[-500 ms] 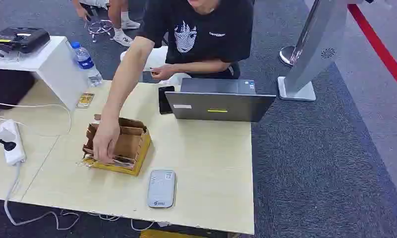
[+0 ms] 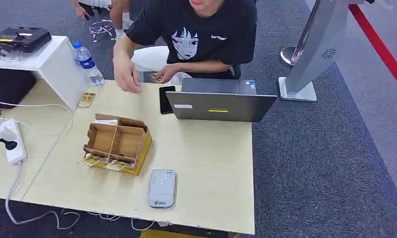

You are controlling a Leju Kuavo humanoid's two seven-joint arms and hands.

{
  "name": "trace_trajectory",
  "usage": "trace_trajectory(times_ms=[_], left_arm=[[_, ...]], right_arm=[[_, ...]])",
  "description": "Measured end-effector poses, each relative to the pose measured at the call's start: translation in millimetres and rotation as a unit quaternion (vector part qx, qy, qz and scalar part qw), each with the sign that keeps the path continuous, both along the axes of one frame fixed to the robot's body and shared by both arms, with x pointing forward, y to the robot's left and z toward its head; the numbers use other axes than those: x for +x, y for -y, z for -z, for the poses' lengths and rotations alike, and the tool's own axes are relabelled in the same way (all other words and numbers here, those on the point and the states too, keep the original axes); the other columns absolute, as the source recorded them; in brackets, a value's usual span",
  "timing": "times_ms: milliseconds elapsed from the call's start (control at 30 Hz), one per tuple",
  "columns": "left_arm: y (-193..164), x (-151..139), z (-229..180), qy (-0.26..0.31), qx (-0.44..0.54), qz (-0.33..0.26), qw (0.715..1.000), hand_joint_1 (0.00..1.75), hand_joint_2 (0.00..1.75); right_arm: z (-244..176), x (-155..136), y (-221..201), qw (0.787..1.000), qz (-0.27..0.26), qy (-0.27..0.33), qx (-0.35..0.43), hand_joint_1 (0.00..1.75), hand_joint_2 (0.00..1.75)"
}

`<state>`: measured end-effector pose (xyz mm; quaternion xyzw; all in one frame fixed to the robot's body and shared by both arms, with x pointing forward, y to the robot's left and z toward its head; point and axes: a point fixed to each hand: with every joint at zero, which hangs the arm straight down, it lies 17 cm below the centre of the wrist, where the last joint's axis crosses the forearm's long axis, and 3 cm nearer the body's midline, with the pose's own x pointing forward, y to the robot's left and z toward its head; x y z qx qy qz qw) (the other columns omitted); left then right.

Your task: Pass the card to the sensor for recognition and then transmit it.

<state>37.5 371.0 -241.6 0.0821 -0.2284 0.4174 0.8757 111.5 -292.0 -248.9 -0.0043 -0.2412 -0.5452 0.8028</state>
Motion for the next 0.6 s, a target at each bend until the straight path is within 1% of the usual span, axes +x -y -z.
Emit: trace_trajectory(times_ms=[33, 67, 100, 167, 333, 467, 600], left_arm=[[-4.1, 6.0, -5.2, 0.014, 0.007, 0.003, 1.000, 1.75, 1.75], [-8.1, 14.9, -10.1, 0.030, 0.012, 0.000, 0.999, 0.16, 1.75], [-12.8, 26.1, -15.5, 0.048, 0.017, -0.002, 0.999, 0.00, 1.75], [-24.2, 54.3, -28.2, 0.090, 0.029, -0.009, 0.995, 0.00, 1.75], [-46.8, 102.4, -62.9, 0.179, 0.052, -0.027, 0.982, 0.00, 1.75], [-63.8, 127.9, -97.2, 0.245, 0.075, -0.037, 0.966, 0.00, 1.75], [-88.7, 148.6, -141.6, 0.304, 0.123, -0.042, 0.944, 0.00, 1.75]], right_arm=[[-1.1, 0.0, 1.6, 1.000, 0.006, 0.006, -0.002, 1.75, 1.75], [-2.4, 0.6, 3.6, 1.000, 0.011, 0.012, -0.004, 0.14, 1.75], [-3.9, 2.1, 4.7, 1.000, 0.015, 0.020, -0.004, 0.00, 1.75], [-7.8, 7.0, 7.0, 0.999, 0.021, 0.037, -0.004, 0.00, 1.75], [-14.3, 14.1, 12.2, 0.997, 0.034, 0.065, 0.001, 0.00, 1.75], [-18.4, 19.0, 13.6, 0.996, 0.043, 0.082, 0.008, 0.00, 1.75], [-21.5, 22.5, 16.6, 0.994, 0.053, 0.094, 0.008, 0.00, 1.75]])
